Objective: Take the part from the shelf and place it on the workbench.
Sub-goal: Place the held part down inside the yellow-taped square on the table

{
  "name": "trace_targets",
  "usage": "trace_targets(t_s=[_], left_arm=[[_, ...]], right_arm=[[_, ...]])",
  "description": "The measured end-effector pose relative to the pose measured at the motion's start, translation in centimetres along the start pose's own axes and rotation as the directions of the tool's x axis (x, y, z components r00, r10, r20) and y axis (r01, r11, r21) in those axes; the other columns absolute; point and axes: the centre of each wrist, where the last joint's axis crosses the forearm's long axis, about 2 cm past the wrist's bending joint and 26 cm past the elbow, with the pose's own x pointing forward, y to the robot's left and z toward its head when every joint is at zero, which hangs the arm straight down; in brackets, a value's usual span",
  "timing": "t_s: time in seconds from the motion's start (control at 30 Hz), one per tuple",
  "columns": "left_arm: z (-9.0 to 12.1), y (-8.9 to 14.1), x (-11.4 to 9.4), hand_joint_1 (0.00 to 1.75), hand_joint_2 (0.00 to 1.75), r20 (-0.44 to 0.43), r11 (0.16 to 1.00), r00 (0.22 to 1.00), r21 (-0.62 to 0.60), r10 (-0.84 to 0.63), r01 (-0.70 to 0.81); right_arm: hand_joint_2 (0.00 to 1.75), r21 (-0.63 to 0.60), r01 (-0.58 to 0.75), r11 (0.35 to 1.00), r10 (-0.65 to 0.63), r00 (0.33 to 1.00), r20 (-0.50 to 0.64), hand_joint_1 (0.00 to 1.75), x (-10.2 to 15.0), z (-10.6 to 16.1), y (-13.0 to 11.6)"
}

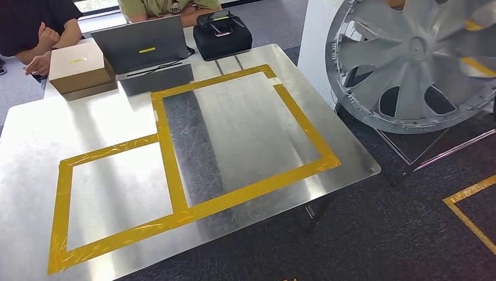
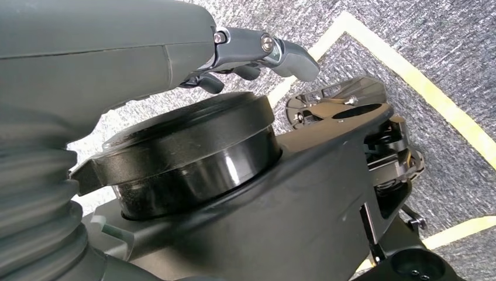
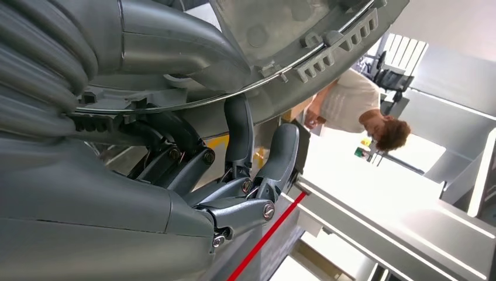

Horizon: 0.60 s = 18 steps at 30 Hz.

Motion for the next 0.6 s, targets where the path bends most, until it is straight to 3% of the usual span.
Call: trace_targets(t_s=[0.17, 0.47, 0.6], left_arm=[[0.0, 0.1, 0.0, 0.0, 1.75, -0.002, 1.0, 1.0, 0.003, 0.002, -0.002], [0.1, 0.1, -0.2, 0.0, 1.75, -0.008, 1.0, 1.0, 0.008, 0.005, -0.005], [0.1, 0.3, -0.2, 0.0, 1.75, -0.009, 1.0, 1.0, 0.012, 0.006, -0.006]], right_arm=[[1.75, 0.043, 0.019, 0.999, -0.019, 1.0, 0.003, 1.75, 0.9, 0.5, 3.0], [1.75, 0.087, 0.043, 0.995, -0.044, 0.999, 0.009, 1.75, 1.6, 0.9, 5.0], [1.75, 0.146, 0.078, 0.986, -0.084, 0.996, 0.04, 1.75, 3.0, 1.5, 7.8]])
